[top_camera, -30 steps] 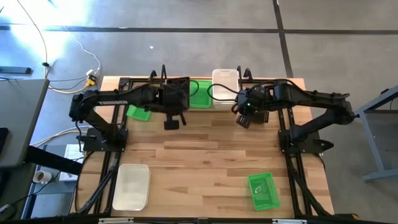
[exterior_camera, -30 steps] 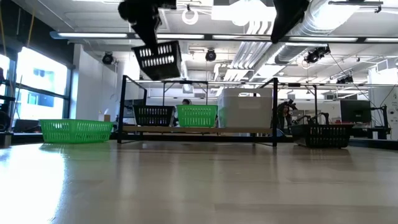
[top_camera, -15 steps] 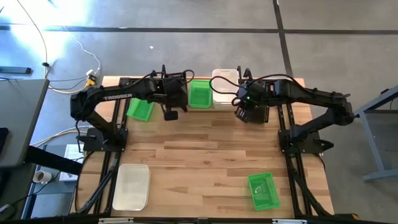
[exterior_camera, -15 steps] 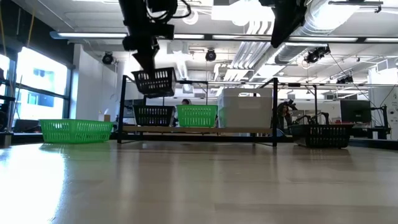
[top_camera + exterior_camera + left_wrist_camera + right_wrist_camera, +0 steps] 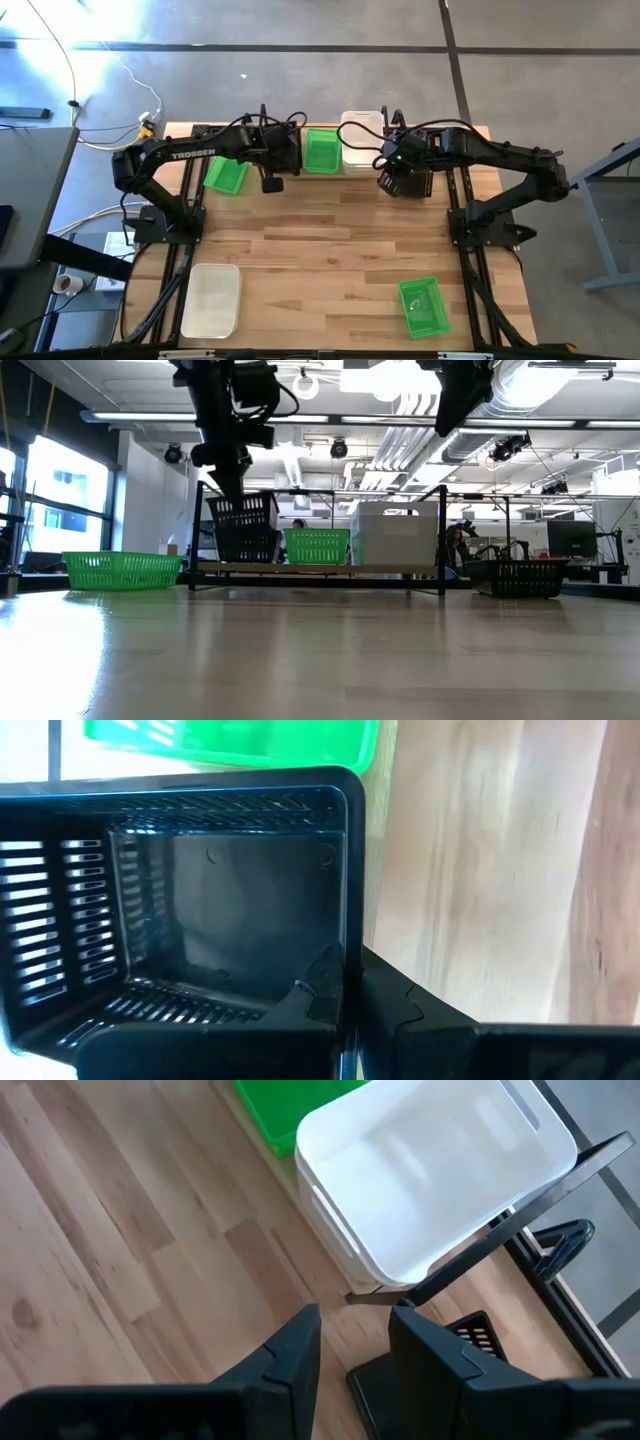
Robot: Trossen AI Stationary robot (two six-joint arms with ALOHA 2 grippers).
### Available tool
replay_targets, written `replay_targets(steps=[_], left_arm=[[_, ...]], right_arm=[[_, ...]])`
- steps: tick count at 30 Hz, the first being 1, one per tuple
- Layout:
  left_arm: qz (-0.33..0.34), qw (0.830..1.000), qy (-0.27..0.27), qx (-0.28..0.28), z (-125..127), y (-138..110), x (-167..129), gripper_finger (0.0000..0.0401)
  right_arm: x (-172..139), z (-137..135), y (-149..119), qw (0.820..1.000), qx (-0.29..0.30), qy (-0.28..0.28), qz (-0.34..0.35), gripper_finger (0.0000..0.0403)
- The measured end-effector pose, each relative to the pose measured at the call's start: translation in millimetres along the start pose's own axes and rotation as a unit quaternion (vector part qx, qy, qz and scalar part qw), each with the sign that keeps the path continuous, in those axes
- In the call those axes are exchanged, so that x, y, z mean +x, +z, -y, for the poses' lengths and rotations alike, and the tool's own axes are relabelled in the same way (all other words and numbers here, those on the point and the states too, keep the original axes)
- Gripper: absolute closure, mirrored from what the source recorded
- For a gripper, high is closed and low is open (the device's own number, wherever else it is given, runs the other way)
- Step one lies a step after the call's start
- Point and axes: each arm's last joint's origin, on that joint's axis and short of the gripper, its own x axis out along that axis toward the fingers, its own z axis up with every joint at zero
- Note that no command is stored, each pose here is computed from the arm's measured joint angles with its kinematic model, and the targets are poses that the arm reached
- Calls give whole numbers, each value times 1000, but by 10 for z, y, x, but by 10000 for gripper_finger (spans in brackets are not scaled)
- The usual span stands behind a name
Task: Stack baskets on shelf by color
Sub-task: Stack the bottom black bin on the black bin on the shelf
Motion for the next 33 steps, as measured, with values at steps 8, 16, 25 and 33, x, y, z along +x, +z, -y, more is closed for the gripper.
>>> replay_targets(steps=[8,16,25,33], left_arm=[[4,1000,-1,7,-66,-39,60,401],[10,1000,-5,13,-141,-46,97,401],[10,1000,0,14,-160,-38,126,384],[9,1000,6,21,-162,-36,125,339]], right_arm=[[0,-2,12,1000,5,-1,6,295],[0,-3,28,999,29,-5,16,295],[1,-3,28,999,32,-5,16,295],[1,-3,28,999,43,-5,16,295]])
